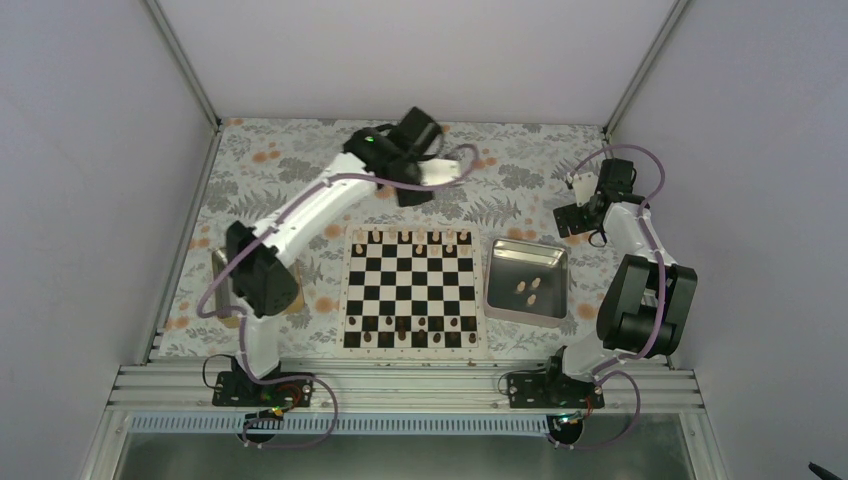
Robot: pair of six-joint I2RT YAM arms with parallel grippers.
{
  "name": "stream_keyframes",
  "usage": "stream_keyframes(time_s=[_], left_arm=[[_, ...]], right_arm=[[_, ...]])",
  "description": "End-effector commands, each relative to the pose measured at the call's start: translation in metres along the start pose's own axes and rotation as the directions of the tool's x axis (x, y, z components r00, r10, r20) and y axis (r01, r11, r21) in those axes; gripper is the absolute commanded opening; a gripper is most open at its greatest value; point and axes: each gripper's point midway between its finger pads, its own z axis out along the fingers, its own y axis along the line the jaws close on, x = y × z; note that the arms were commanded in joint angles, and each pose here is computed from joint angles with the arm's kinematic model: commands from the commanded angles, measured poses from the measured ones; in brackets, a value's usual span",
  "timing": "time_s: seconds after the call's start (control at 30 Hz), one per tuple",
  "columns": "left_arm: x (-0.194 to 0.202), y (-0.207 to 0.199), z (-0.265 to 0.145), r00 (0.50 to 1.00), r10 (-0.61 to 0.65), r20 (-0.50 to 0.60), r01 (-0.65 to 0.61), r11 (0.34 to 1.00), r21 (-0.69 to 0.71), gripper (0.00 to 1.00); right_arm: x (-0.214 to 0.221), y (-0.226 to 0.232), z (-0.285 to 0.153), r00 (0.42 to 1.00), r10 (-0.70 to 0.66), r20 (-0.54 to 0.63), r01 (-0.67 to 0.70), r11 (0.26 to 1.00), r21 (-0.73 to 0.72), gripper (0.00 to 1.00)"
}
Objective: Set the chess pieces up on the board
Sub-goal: Pick up the chess piece from the storage box.
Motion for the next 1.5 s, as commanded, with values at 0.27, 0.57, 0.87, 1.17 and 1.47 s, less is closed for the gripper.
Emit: stream_keyframes(time_s=[0.27,0.57,0.87,1.17,1.47], left_arm=[[-0.168,-0.110,0.085,0.957,0.208,0.202,-0.233,0.966,0.109,0.51],[-0.191,-0.172,0.133,0.933,0.217,0.287,-0.285,0.932,0.223,0.53],[-0.195,-0.198,0.144,0.916,0.236,0.324,-0.330,0.903,0.275,0.53],[-0.184,-0.229,0.154,0.903,0.299,0.307,-0.395,0.860,0.323,0.49],[-0.174,-0.243,0.162,0.902,0.325,0.285,-0.414,0.838,0.356,0.48]], right_arm=[[-0.006,-0.020,-0.009,0.999,0.043,0.033,-0.044,0.998,0.048,1.00],[-0.001,-0.020,-0.004,0.999,0.044,0.019,-0.045,0.998,0.036,1.00],[0.000,-0.018,-0.003,0.999,0.035,0.019,-0.036,0.999,0.024,1.00],[0.001,-0.015,-0.003,0.999,0.031,0.019,-0.031,0.999,0.012,1.00],[0.002,-0.013,-0.002,1.000,0.029,0.014,-0.029,1.000,0.002,1.00]])
